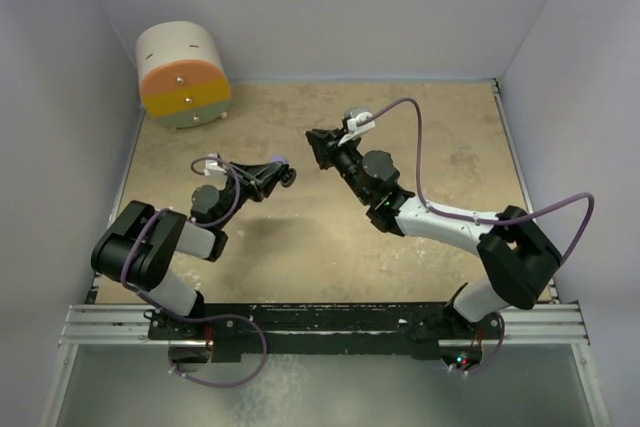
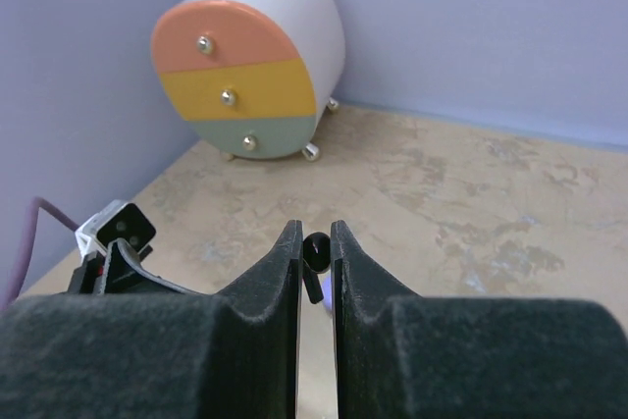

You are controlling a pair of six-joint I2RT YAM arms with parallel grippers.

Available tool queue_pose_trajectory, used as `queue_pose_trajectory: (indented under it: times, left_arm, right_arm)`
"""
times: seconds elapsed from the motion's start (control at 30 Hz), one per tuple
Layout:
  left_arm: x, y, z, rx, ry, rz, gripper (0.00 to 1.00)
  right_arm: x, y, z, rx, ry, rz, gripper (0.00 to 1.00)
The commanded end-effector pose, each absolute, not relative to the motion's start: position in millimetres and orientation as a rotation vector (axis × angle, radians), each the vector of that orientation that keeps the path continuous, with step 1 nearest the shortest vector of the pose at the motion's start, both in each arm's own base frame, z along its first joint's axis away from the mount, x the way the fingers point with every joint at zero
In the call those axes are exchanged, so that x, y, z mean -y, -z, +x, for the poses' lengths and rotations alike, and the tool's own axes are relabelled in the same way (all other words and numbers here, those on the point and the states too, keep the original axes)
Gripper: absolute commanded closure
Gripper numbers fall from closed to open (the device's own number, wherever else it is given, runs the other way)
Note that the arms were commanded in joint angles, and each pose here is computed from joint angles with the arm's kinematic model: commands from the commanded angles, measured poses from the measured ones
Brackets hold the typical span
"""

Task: Insert the wireless bluetooth earbuds into the charging case
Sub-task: Place the earbud in the charging case.

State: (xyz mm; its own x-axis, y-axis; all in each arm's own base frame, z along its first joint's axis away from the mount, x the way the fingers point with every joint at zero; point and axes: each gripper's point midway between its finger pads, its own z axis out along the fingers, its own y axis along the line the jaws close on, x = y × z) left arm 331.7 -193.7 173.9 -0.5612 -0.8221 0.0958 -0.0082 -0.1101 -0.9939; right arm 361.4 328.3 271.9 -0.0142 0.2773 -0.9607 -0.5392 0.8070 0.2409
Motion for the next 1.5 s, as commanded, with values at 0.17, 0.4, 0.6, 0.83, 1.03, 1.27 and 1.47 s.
queue_pose_trajectory:
  times: [0.17,0.4,0.6,0.83,1.03,1.27,1.47]
  left_arm:
    - [200,-227,339,-1.390,1.843,-0.834,1.00]
    - [200,-229,346,-1.381,1.848,-0.887,1.00]
    - [201,-231,352,-1.390,1.842,-0.909,1.00]
    - [203,-235,354,-1.388,1.863,-0.917,1.00]
    - [205,-241,356,-1.382,1.881,-0.913,1.00]
    - [208,-247,357,-1.383,1.893,-0.904,1.00]
    - [209,-252,357,-1.381,1.898,-0.897,1.00]
  right_arm:
    - [-342,-305,354,-1.281,-0.753,-0.270,1.00]
    - [-349,-305,353,-1.263,-0.766,-0.310,1.00]
    - [-353,-304,346,-1.235,-0.773,-0.366,1.00]
    - [-359,-300,342,-1.218,-0.782,-0.420,1.00]
    - [-364,-295,341,-1.222,-0.790,-0.450,1.00]
    - [-371,-286,343,-1.238,-0.794,-0.478,1.00]
    - [-374,-281,345,-1.248,-0.792,-0.488,1.00]
